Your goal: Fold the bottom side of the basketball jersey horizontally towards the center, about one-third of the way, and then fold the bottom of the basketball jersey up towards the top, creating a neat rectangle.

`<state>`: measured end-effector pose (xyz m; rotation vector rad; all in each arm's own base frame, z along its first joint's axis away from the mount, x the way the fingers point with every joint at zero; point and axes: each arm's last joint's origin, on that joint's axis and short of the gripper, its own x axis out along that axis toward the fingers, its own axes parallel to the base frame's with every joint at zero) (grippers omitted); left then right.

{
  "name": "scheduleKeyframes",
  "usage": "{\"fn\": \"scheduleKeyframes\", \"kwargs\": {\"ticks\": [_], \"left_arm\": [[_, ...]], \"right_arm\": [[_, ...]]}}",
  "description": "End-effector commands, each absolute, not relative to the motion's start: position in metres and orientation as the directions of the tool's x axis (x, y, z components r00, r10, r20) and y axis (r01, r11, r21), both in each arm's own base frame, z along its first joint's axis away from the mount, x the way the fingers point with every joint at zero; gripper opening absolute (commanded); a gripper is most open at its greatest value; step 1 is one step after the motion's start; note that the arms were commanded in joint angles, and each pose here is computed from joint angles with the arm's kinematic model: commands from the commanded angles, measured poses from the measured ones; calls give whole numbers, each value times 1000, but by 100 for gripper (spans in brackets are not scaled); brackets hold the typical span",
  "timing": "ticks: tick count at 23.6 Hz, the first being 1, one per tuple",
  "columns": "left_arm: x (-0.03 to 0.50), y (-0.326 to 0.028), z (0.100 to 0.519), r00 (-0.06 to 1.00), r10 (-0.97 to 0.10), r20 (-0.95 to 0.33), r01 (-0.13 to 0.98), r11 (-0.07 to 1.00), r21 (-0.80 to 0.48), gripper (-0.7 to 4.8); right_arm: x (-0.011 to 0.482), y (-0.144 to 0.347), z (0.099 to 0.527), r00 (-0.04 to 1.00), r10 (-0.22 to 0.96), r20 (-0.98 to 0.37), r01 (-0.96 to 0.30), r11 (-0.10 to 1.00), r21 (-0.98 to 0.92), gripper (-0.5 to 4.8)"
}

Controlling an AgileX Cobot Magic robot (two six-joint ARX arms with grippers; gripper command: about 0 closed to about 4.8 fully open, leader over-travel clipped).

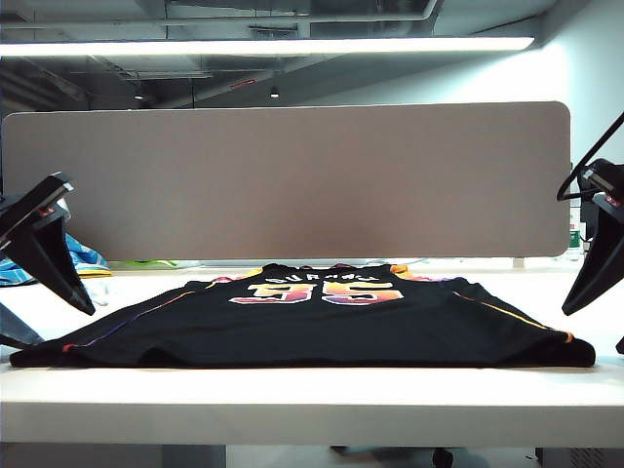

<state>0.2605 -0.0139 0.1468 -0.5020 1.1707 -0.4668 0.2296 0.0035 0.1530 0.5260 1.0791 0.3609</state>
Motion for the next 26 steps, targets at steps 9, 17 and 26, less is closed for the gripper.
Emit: {"fn": "scheduleKeyframes", "kwargs": {"ticks": [9, 17, 26], "left_arm": [[253, -13, 137, 257, -544, -799, 53, 833, -551, 270], [253, -13, 137, 256, -552, -794, 56, 828, -557, 270], [248, -14, 136, 208, -583, -786, 85, 811, -579, 269]], "right_arm": [[238, 6, 141, 411, 541, -734, -6, 806, 592, 280], [239, 14, 133, 362, 580, -730, -5, 784, 621, 288], [239, 22, 133, 346, 595, -725, -9, 775, 632, 283]]}}
